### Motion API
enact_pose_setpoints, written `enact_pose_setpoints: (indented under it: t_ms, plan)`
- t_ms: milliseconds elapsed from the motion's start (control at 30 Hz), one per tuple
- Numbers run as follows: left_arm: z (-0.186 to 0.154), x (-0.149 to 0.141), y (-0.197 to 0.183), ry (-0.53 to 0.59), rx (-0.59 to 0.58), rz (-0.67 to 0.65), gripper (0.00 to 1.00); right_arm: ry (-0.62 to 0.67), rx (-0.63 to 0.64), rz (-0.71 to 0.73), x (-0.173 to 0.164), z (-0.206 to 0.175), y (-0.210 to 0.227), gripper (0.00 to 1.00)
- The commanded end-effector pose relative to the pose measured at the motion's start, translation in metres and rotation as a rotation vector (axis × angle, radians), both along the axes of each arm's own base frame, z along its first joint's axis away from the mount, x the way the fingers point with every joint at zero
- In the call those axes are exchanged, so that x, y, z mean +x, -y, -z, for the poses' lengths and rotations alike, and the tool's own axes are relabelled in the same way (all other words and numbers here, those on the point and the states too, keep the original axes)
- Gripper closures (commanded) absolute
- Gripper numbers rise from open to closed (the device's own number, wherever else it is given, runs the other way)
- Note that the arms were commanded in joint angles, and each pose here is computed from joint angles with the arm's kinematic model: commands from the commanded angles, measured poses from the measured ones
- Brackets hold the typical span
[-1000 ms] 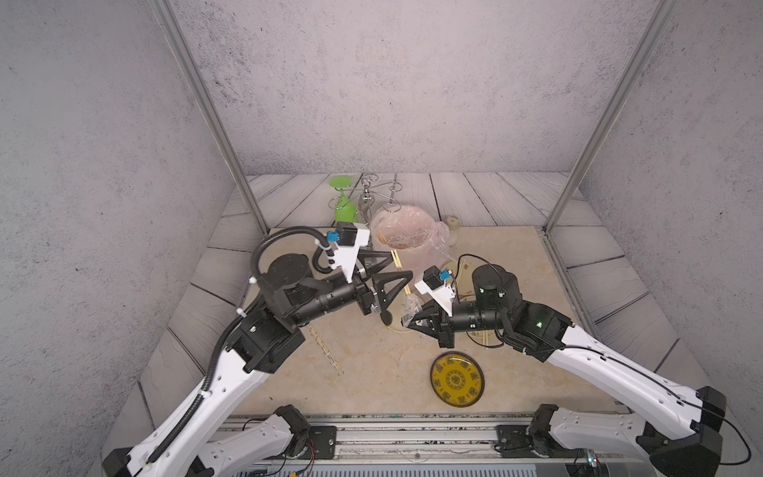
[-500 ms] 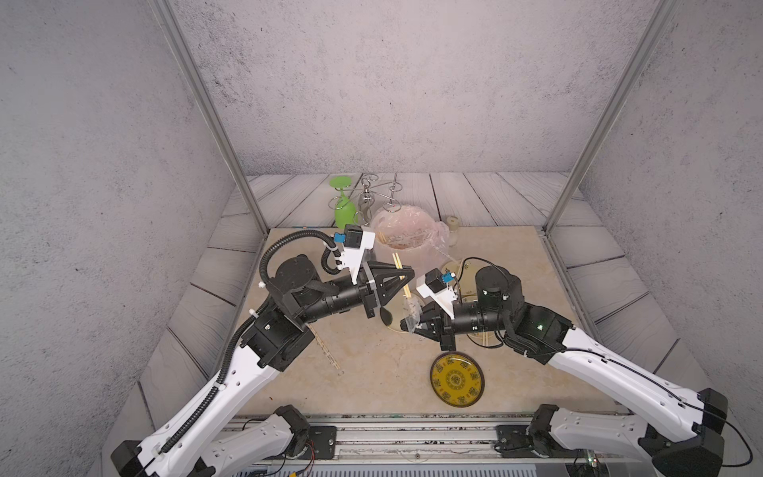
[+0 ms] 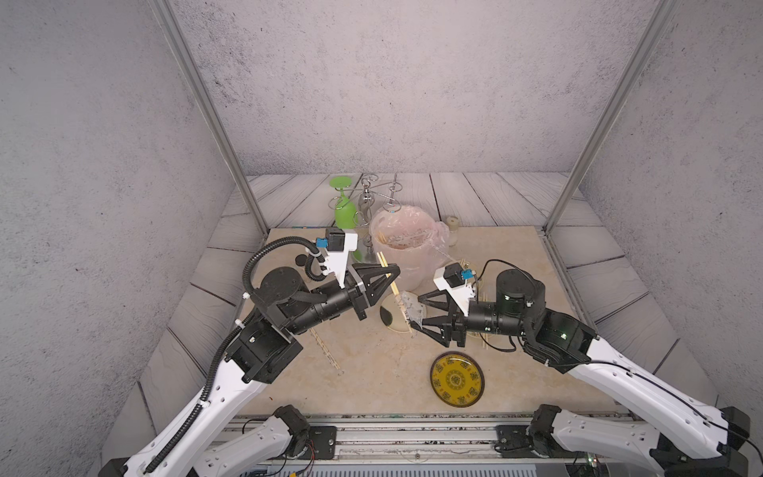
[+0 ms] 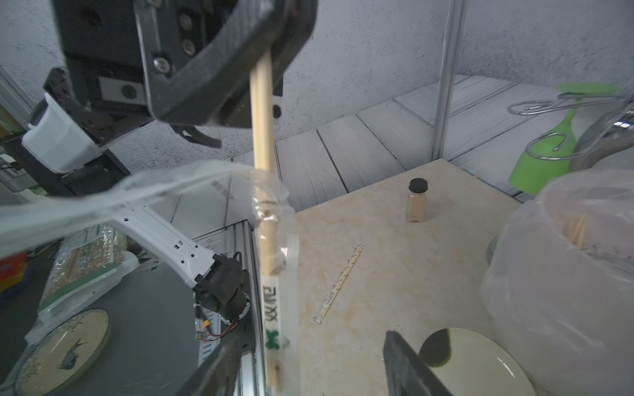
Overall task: Remove the packaging of disposable chopsticks
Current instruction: Remove the packet bag from the disposable chopsticks.
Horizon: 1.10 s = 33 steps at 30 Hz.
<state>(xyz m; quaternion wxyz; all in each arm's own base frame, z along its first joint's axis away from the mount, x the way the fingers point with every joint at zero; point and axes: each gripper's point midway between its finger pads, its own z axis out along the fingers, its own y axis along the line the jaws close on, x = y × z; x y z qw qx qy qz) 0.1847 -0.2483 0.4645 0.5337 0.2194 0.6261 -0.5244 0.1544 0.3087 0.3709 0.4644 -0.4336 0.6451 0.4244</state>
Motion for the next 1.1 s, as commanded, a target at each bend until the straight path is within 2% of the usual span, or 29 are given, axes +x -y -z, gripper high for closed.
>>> enact_pose_setpoints:
  t_ms: [0,200,333,400,533,633,800,967,1067]
  plan:
    - [0.005,0.010,-0.008,-0.012,0.014,-0.083,1.00,0.132,-0.001,0.048,0.003,-0.017,0.008,0.33]
    - [0.013,0.019,-0.012,-0.049,0.007,-0.129,1.00,0.243,0.034,0.019,0.001,-0.042,-0.009,0.32]
    - [0.012,0.018,-0.009,-0.060,-0.012,-0.114,1.00,0.303,0.057,0.010,0.002,-0.051,-0.025,0.32]
    - [0.012,0.018,-0.008,-0.065,-0.015,-0.105,1.00,0.332,0.058,0.013,0.002,-0.054,-0.031,0.35]
    - [0.010,0.017,-0.008,-0.061,-0.018,-0.103,1.00,0.354,0.074,0.005,0.001,-0.059,-0.037,0.48]
    - [0.011,0.016,-0.009,-0.060,-0.016,-0.103,1.00,0.366,0.088,0.003,-0.001,-0.061,-0.037,0.48]
    - [0.015,0.018,-0.007,-0.071,-0.017,-0.101,1.00,0.374,0.114,0.012,-0.001,-0.065,-0.037,0.43]
    - [0.016,0.018,-0.003,-0.078,-0.032,-0.082,1.00,0.361,0.113,0.015,0.001,-0.064,-0.039,0.54]
    - [0.015,0.017,-0.005,-0.072,-0.036,-0.081,1.00,0.351,0.108,0.045,0.006,-0.060,-0.038,0.72]
